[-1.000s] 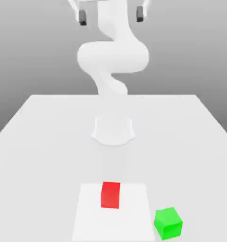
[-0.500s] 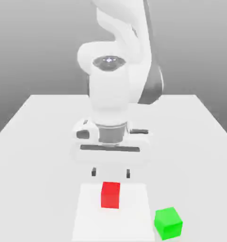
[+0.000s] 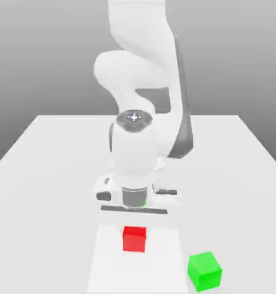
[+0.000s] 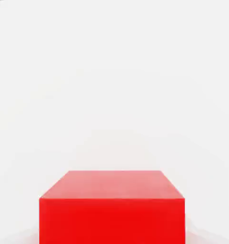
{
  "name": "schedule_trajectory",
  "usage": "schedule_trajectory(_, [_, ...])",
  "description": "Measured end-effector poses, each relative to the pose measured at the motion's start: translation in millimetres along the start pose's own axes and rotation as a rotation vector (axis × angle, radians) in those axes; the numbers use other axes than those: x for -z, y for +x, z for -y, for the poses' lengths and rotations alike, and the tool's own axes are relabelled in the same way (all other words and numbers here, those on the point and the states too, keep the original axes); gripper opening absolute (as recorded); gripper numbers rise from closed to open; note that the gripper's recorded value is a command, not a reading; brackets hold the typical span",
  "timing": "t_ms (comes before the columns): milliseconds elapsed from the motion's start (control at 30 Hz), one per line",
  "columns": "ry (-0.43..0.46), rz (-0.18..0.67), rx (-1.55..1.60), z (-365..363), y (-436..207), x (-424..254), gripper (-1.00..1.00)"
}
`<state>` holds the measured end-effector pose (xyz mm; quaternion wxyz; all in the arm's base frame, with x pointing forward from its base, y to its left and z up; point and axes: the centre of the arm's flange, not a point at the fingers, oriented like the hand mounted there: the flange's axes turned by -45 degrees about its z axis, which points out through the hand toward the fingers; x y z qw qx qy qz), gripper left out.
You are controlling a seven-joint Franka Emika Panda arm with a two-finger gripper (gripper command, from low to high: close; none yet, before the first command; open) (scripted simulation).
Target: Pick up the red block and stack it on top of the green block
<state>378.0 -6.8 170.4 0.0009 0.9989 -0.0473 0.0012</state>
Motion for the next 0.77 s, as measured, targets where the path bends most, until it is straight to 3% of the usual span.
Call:
schedule_trajectory(167, [-0.001,0.001,0.055,7.3,6.1,39.4,-1.0])
schedule_trajectory(467, [-0.002,0.002,0.683,133.3,58.5,71.1,-1.0])
schedule_trajectory(633, [0.003,0.002,0.775,152.1,66.4,28.0,-1.0])
schedule_trajectory(667, [0.003,0.002,0.776,152.2,66.0,17.4,1.0])
schedule_trajectory(767, [0.003,0.002,0.776,152.2,66.0,17.4,1.0])
